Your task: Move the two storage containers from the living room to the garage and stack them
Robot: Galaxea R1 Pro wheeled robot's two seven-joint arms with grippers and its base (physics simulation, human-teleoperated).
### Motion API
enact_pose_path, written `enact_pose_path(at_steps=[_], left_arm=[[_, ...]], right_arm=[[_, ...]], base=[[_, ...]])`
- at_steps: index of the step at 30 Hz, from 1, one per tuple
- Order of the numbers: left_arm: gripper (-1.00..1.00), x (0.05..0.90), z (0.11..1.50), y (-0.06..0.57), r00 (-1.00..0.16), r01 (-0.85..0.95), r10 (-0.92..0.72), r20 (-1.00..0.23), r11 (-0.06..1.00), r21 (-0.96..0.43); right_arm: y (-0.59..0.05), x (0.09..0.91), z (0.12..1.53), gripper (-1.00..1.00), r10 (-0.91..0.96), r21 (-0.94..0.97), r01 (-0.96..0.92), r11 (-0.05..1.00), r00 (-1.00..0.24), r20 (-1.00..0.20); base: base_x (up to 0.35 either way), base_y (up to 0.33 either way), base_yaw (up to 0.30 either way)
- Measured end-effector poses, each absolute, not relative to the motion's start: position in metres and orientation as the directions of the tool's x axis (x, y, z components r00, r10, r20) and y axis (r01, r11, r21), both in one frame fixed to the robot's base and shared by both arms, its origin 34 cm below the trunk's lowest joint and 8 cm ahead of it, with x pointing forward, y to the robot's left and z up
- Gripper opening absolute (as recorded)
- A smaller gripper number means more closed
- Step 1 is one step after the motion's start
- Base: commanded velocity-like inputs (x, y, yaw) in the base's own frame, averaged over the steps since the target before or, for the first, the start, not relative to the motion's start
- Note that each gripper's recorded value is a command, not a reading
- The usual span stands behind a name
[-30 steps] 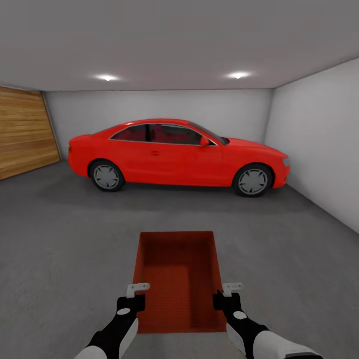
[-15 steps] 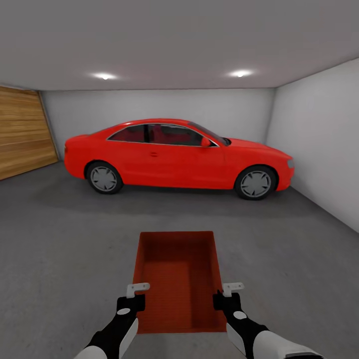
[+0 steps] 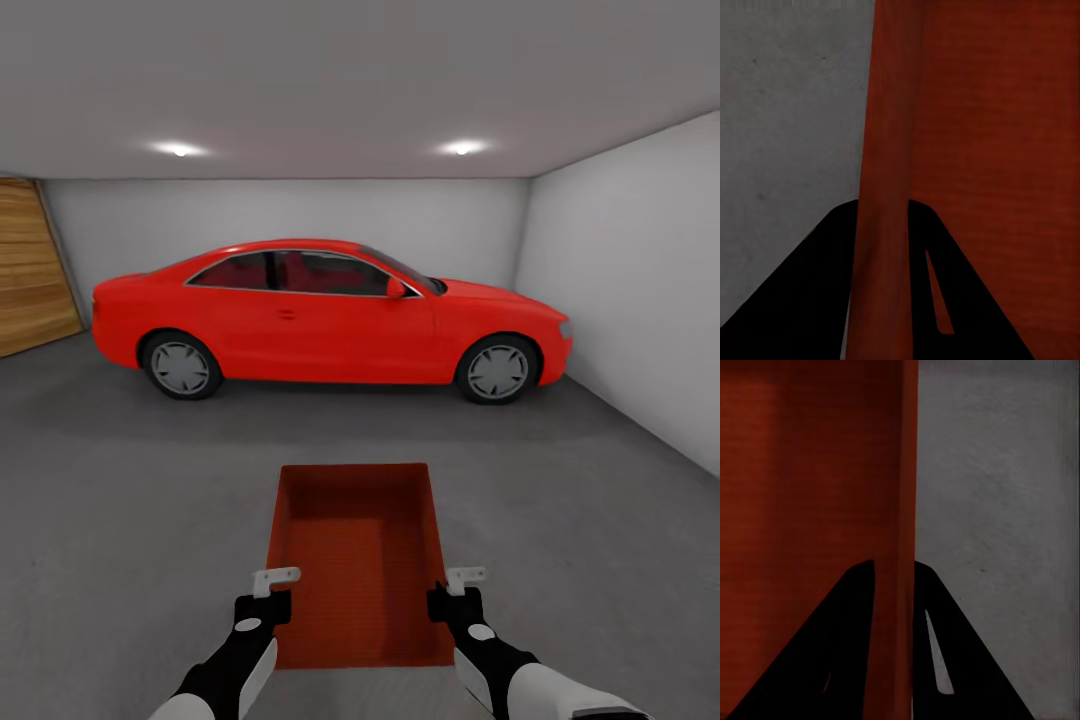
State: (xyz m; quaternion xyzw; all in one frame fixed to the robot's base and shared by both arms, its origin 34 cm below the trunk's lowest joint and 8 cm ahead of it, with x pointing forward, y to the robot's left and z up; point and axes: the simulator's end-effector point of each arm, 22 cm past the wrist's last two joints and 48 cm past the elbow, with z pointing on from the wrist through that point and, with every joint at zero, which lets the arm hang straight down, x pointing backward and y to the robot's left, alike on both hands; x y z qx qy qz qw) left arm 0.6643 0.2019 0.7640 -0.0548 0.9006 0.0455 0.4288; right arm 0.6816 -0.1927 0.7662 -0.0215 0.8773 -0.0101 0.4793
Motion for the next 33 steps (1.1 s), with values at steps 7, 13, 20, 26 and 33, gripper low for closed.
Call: enact_pose_path(at_steps=[7,13,20,26,33], left_arm=[[-1.00,0.6652,0.7664,0.2018,-0.623,-0.137,-0.059,-0.780,0.990,0.035],[-1.00,0.6660,0.7686,0.2018,-0.619,-0.137,-0.058,-0.783,0.990,0.035],[-1.00,0.6663,0.7702,0.2019,-0.617,-0.137,-0.059,-0.785,0.990,0.034],[-1.00,0.6663,0.7703,0.2020,-0.617,-0.138,-0.059,-0.785,0.990,0.034],[-1.00,0.6662,0.7702,0.2019,-0.618,-0.137,-0.059,-0.784,0.990,0.034]], right_arm=[[-0.1928,0.6822,0.7685,-1.00,-0.047,-0.038,-0.027,0.999,-0.536,-0.843],[-0.1929,0.6828,0.7707,-1.00,-0.046,-0.038,-0.027,0.999,-0.532,-0.845],[-0.1927,0.6833,0.7724,-1.00,-0.046,-0.038,-0.027,0.999,-0.530,-0.847],[-0.1926,0.6834,0.7726,-1.00,-0.047,-0.038,-0.027,0.999,-0.530,-0.847],[-0.1927,0.6831,0.7723,-1.00,-0.046,-0.038,-0.027,0.999,-0.530,-0.846]], base=[[0.322,0.000,-0.265],[0.322,0.000,-0.265],[0.321,0.000,-0.184],[0.321,0.000,-0.014],[0.322,0.071,-0.148]])
